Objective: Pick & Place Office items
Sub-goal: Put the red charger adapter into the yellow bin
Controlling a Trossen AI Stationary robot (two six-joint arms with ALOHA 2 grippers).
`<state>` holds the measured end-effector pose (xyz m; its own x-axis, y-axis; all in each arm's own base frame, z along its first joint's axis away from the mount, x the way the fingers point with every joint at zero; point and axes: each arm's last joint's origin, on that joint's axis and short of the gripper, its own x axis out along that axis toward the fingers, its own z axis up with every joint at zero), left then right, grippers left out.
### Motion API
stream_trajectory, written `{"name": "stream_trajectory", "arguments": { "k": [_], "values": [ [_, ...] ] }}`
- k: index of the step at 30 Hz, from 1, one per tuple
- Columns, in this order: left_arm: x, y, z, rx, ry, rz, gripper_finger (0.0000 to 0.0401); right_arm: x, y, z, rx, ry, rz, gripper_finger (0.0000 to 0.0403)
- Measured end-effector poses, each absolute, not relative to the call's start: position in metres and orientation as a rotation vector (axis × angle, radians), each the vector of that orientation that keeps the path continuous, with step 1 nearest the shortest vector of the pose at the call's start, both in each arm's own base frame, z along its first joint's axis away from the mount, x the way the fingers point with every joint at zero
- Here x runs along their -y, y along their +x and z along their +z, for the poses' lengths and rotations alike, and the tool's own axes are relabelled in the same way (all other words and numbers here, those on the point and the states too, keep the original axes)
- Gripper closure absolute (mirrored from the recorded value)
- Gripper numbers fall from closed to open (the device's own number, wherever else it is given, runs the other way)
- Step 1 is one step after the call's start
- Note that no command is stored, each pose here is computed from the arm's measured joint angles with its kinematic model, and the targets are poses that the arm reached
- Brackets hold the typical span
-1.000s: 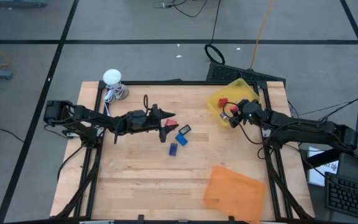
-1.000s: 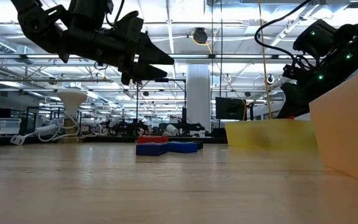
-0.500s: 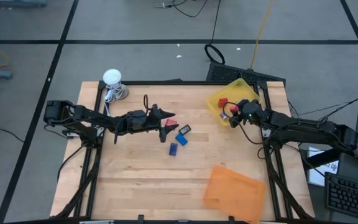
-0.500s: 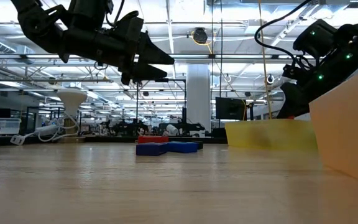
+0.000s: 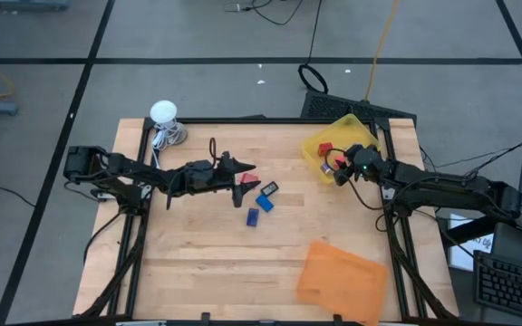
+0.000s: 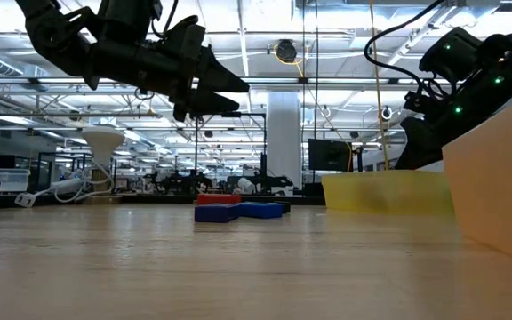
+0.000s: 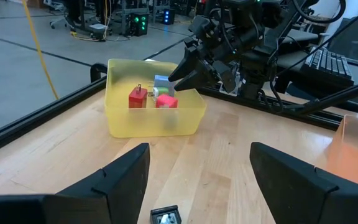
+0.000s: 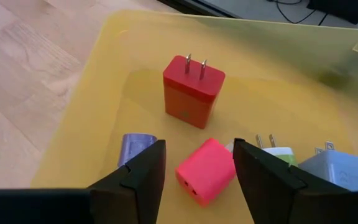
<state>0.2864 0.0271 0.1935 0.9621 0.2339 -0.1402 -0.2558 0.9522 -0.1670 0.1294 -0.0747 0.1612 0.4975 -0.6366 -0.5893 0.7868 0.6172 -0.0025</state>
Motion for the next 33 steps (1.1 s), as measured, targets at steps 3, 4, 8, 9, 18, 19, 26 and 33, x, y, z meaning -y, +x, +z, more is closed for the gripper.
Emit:
{"name": "stream_trajectory", "arguments": {
  "k": [3, 4, 8, 9, 18, 19, 26, 33],
  "values": [
    [-0.027, 0.286, 0.193, -0.119, -0.186, 0.25, 0.0118, 0.075, 0.129, 0.161, -0.587, 0.283, -0.875, 0.0221],
    [-0.027, 0.286, 0.193, -0.119, -0.187, 0.25, 0.0117, 0.075, 0.129, 0.161, -0.586, 0.283, -0.875, 0.0221],
    [-0.027, 0.287, 0.194, -0.111, -0.191, 0.249, 0.0115, 0.075, 0.13, 0.162, -0.571, 0.283, -0.875, 0.0221],
    [-0.027, 0.287, 0.195, -0.101, -0.203, 0.25, 0.0117, 0.075, 0.131, 0.163, -0.56, 0.282, -0.873, 0.0221],
    [-0.029, 0.286, 0.193, -0.098, -0.304, 0.321, 0.0124, 0.069, 0.149, 0.182, -0.358, 0.316, -0.449, 0.022],
    [-0.029, 0.286, 0.192, -0.111, -0.301, 0.323, 0.0122, 0.067, 0.151, 0.184, -0.34, 0.317, -0.392, 0.022],
    [-0.031, 0.285, 0.189, -0.116, -0.321, 0.406, 0.0116, 0.046, 0.162, 0.203, -0.185, 0.293, 0.005, 0.022],
    [-0.031, 0.277, 0.165, -0.344, -0.414, 0.486, 0.013, 0.029, 0.167, 0.213, -0.103, 0.251, 0.149, 0.022]
  ]
}}
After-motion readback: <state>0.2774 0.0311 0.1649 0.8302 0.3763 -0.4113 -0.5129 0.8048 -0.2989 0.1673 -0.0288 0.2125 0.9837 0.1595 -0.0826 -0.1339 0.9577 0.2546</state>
